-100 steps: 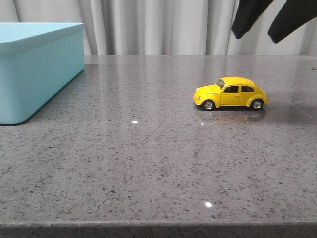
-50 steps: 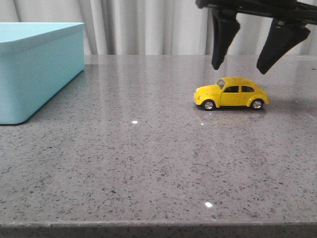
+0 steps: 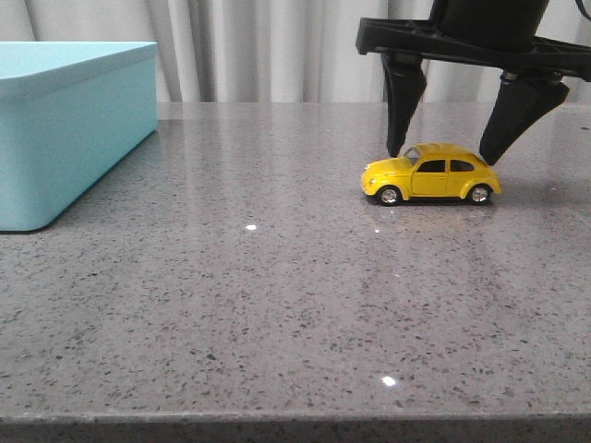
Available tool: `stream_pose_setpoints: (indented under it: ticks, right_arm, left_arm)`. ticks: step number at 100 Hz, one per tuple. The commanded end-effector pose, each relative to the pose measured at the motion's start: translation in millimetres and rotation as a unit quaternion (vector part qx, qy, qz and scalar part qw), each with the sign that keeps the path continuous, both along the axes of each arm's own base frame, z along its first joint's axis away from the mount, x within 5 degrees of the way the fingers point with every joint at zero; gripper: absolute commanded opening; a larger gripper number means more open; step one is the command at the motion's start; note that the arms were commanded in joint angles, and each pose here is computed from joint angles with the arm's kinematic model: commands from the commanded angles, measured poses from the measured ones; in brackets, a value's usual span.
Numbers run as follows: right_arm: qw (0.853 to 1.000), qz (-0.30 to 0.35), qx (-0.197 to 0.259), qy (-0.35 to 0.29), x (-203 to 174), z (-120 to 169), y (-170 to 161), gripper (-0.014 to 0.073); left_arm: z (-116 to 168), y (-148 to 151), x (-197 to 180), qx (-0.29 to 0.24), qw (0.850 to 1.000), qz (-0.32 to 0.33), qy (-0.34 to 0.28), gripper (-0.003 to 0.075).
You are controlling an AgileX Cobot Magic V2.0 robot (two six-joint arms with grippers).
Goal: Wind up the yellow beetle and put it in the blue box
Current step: 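Lower the right gripper over the yellow toy car and grasp it, then drag the yellow car with the right gripper toward the blue box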
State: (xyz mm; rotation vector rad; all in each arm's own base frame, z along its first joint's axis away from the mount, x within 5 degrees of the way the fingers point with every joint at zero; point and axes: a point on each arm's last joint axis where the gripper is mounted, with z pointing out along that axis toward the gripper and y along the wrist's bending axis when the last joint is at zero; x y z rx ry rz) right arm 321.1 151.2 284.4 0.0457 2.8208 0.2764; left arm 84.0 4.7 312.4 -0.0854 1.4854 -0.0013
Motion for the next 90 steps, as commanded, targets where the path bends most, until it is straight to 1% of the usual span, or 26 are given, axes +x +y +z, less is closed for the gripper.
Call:
stream_pose_setpoints:
  ticks: [1,15,37,54,65,77,90]
  right_arm:
    - [0.999,-0.008,0.003,-0.053,0.0,25.9,-5.0,0.0533]
    - [0.998,-0.011,0.000,-0.059,1.2,26.3,-5.6,0.0495]
    - [0.998,-0.011,0.001,-0.061,1.4,26.4,-5.5,0.0496]
    - [0.999,-0.011,-0.008,-0.042,4.9,16.1,-3.9,0.0496]
    - [0.999,-0.010,-0.013,-0.037,4.8,14.5,-4.5,0.0496]
    - [0.999,-0.006,-0.039,-0.038,4.8,13.9,-8.6,0.0496]
    - [0.995,-0.014,-0.092,-0.031,5.0,13.0,-20.7,0.0496]
  left_arm:
    - [18.4,0.4,-0.2,-0.003,0.999,0.002,-0.052,-0.0019]
    - [18.4,0.4,-0.2,-0.003,0.999,0.002,-0.052,-0.0019]
    - [18.4,0.4,-0.2,-0.003,0.999,0.002,-0.052,-0.0019]
    - [18.4,0.4,-0.2,-0.003,0.999,0.002,-0.052,-0.0019]
    - [18.4,0.4,-0.2,-0.003,0.999,0.002,-0.052,-0.0019]
    - [18.4,0.4,-0.2,-0.003,0.999,0.002,-0.052,-0.0019]
    - [18.4,0.4,-0.2,-0.003,0.999,0.002,-0.052,-0.0019]
